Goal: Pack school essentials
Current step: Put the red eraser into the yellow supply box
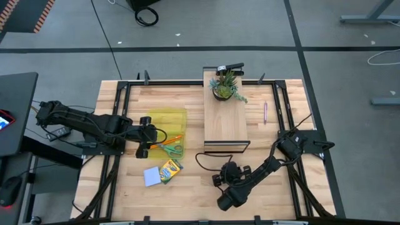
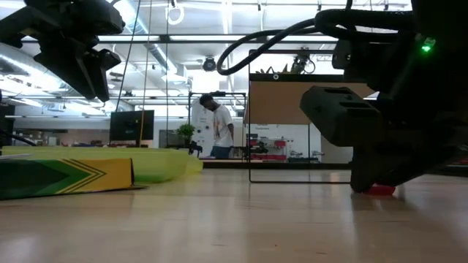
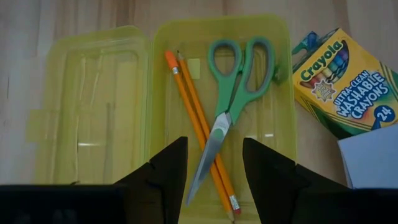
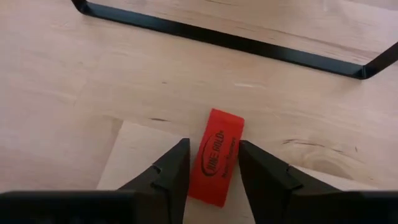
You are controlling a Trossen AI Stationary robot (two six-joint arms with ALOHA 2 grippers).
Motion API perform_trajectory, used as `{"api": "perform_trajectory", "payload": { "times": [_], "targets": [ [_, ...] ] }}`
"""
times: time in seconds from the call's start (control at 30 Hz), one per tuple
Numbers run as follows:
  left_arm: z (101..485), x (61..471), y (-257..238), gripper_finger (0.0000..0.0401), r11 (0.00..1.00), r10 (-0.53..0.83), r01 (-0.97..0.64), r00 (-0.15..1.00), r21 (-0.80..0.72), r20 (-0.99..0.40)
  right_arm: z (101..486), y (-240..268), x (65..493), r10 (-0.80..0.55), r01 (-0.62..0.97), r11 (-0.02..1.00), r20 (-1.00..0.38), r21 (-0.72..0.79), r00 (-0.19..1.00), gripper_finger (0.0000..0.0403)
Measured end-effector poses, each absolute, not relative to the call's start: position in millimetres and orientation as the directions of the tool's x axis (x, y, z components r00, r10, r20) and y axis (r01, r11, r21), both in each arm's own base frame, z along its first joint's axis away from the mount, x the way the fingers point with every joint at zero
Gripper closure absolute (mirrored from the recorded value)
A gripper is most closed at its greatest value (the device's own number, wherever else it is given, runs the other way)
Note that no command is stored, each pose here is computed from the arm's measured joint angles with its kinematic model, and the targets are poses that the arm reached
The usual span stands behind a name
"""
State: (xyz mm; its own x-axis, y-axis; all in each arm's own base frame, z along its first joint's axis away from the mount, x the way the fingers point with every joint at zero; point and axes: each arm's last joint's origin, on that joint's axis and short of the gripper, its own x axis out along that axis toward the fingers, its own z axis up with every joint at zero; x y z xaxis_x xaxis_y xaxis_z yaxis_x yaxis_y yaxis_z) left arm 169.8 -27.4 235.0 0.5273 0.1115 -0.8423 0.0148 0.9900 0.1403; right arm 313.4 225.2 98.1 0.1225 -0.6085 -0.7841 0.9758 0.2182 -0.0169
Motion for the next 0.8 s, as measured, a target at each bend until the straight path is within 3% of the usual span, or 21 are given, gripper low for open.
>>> {"api": "perform_trajectory", "payload": {
  "times": [0.33, 0.63, 0.8],
  "targets": [
    [235.0, 169.9, -27.5, 0.0240, 0.987, 0.111, 0.041, 0.528, 0.156, -0.842, 101.7, 242.4, 304.9, -0.582, 0.947, 0.317, -0.799, -0.051, 0.152, 0.0326],
    [239.7, 177.1, -30.9, 0.0239, 0.956, 0.030, 0.218, 0.598, 0.198, -0.801, 135.7, 250.6, 298.6, -0.520, 0.888, 0.459, -0.823, -0.041, 0.231, 0.0324],
    [240.0, 179.5, -36.3, 0.0239, 0.945, -0.143, 0.319, 0.604, 0.074, -0.784, 167.3, 248.7, 299.0, -0.509, 0.839, 0.543, -0.784, 0.027, 0.355, 0.0323]
  ]
}}
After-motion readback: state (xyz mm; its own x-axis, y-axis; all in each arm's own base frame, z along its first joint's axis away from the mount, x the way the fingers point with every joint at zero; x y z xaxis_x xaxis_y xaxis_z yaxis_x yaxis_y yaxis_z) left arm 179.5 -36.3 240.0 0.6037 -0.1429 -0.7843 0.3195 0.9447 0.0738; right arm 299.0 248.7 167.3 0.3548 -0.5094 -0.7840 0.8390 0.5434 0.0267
